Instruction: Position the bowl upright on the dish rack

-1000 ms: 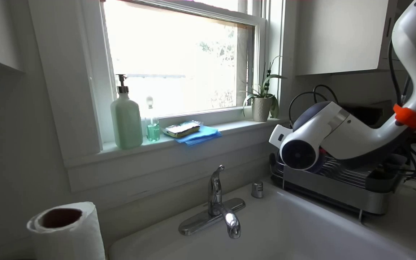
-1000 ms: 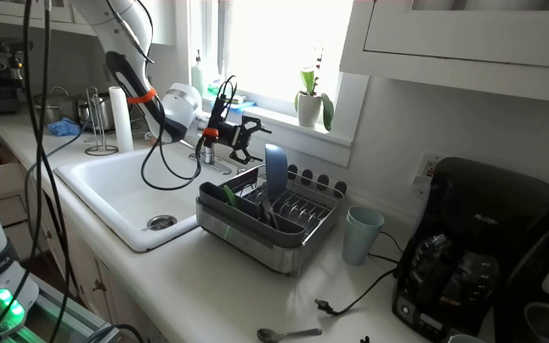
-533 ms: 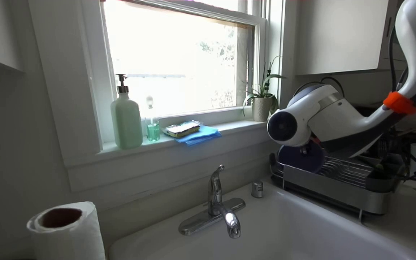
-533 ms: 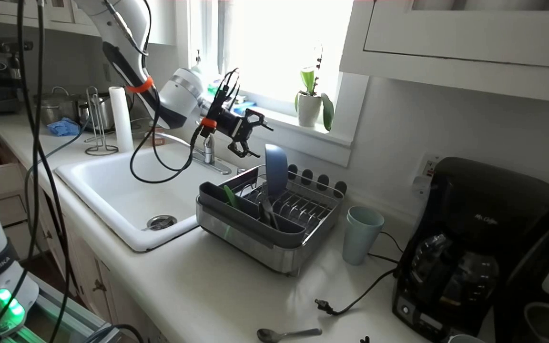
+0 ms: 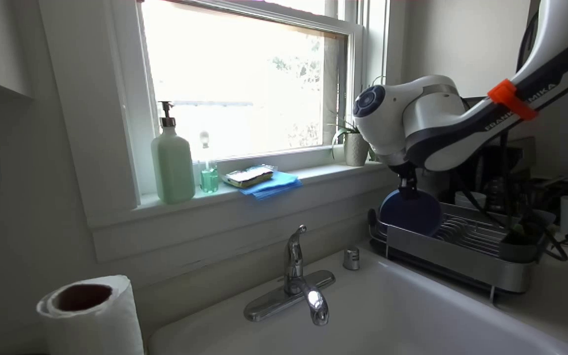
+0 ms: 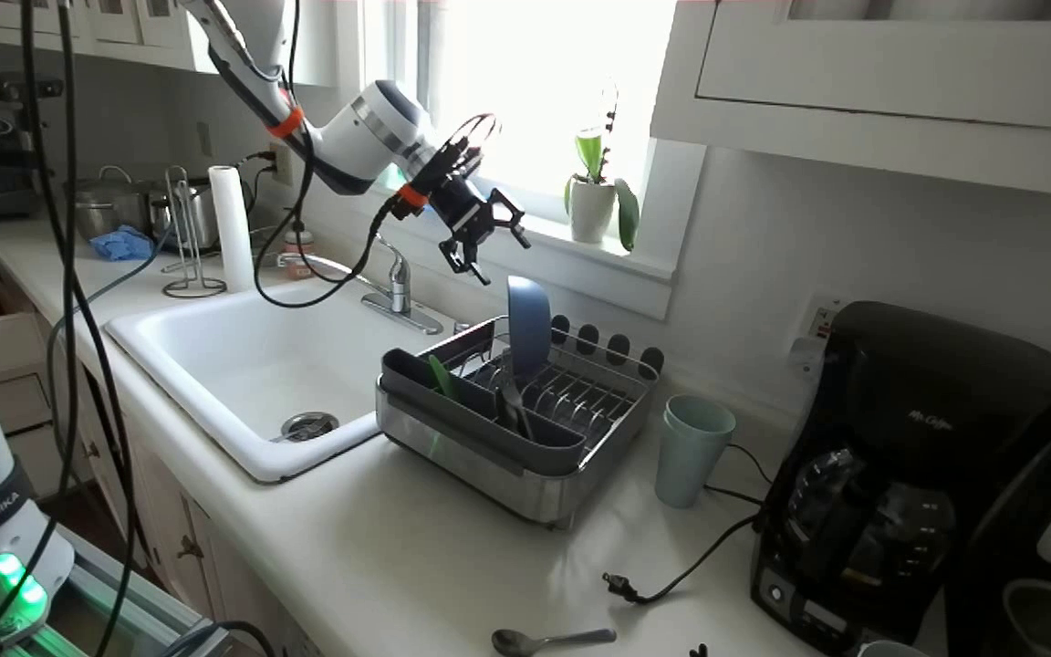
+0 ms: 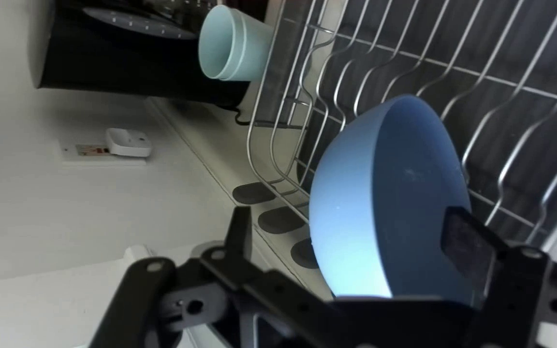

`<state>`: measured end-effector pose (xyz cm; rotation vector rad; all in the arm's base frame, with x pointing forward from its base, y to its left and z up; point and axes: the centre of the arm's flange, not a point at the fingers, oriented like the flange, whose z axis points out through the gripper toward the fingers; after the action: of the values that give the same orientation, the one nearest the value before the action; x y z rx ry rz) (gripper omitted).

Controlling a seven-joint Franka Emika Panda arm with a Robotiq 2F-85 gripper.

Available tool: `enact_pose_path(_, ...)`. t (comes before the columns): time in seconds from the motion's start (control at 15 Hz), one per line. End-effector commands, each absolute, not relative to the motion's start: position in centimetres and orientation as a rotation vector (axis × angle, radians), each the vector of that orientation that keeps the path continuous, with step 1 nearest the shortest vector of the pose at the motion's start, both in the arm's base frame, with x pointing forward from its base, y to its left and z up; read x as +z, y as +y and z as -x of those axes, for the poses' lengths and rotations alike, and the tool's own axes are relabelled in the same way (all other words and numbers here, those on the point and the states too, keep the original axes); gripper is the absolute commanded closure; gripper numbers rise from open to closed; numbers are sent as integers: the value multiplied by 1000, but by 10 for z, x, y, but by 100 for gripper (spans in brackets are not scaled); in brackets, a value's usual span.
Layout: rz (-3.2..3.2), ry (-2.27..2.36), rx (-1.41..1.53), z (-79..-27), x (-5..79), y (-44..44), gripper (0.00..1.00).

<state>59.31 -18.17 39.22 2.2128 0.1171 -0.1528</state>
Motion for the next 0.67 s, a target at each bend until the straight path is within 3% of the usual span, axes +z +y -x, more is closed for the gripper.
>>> enact_pose_path(0.0,-2410,80,-106,-605,426,-198,0)
enact_pose_path(0.6,-2720,87,42,-612,478,-225,0)
